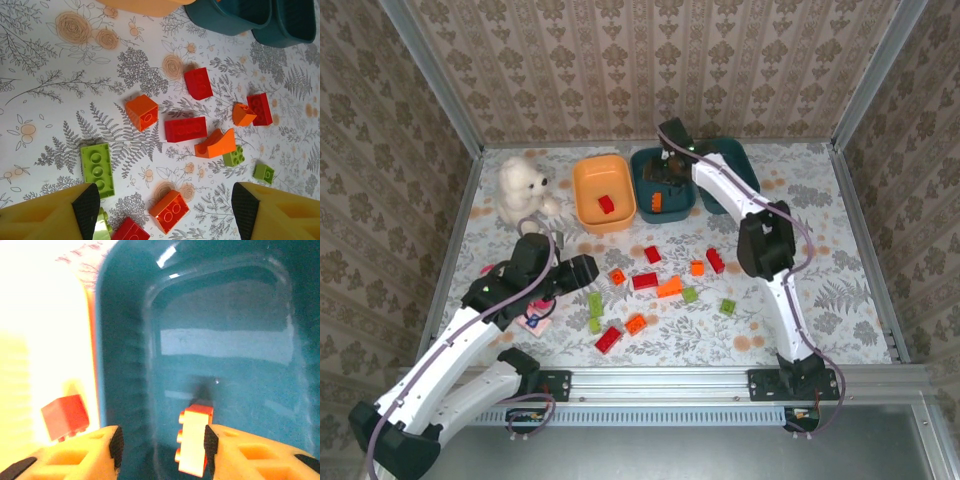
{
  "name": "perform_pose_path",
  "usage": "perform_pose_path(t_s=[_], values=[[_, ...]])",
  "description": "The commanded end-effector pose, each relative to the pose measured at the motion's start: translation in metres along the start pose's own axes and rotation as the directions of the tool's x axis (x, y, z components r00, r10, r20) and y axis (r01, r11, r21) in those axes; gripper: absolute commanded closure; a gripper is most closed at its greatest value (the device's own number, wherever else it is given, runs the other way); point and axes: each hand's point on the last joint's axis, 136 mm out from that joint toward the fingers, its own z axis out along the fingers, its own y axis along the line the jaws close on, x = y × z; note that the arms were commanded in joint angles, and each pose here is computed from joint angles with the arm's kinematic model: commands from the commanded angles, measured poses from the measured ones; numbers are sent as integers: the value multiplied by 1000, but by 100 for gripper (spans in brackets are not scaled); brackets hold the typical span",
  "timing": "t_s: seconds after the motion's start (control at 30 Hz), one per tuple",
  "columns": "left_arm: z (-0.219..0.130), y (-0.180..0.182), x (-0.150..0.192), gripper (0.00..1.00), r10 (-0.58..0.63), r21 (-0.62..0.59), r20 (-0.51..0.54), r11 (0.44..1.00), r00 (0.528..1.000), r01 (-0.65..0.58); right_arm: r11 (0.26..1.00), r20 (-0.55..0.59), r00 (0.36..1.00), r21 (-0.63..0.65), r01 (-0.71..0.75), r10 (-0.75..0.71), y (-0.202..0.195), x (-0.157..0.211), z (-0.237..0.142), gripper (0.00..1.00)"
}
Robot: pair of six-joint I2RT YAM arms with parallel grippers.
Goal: Sort the legos into containers by color
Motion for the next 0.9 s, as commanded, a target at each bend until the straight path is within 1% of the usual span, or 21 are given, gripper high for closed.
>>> perform_pose_path(t_s=[0.0, 0.1, 0.2, 0.27, 0.37, 0.4, 0.47, 0.53, 0.6, 0.63, 0.7, 0.8, 0.87], values=[[11, 4, 9, 29, -41, -14, -50, 999, 998, 41, 993, 165, 985, -97, 74, -57, 37, -25, -88, 52], [26, 0, 18, 30, -36, -18, -115, 999, 993, 35, 984, 215, 974, -145, 101, -68, 42, -3, -121, 52], [40, -8, 25, 30, 4, -22, -162, 1000, 987, -8, 979, 226, 971, -163, 122, -83, 35, 32, -144, 51], [50, -21, 28, 30, 50, -10, -186, 999, 981, -53, 982, 224, 970, -145, 125, -91, 21, 58, -163, 49], [65, -49, 28, 30, 133, 17, -210, 991, 969, -133, 991, 209, 976, -102, 85, -62, -11, 94, -186, 49], [75, -59, 27, 30, 161, 25, -225, 987, 961, -159, 992, 220, 974, -98, 81, -57, -21, 104, -201, 49], [93, -80, 28, 30, 202, 37, -258, 979, 945, -199, 995, 215, 975, -73, 72, -55, -40, 126, -217, 49], [114, -102, 30, 32, 234, 51, -293, 972, 927, -230, 996, 196, 979, -47, 69, -59, -57, 147, -227, 49], [130, -117, 30, 34, 250, 34, -323, 967, 913, -253, 997, 167, 984, -37, 73, -66, -71, 170, -234, 49], [135, -118, 29, 35, 240, 14, -330, 968, 913, -250, 996, 158, 985, -37, 76, -70, -75, 177, -237, 49], [140, -109, 26, 36, 191, -68, -333, 972, 923, -226, 997, 151, 986, -33, 75, -69, -83, 189, -245, 49], [133, -85, 26, 36, 125, -190, -331, 962, 935, -196, 996, 157, 985, -32, 80, -74, -89, 196, -253, 48], [126, -70, 35, 36, 103, -232, -345, 954, 933, -191, 996, 156, 985, -33, 79, -73, -90, 198, -255, 48]])
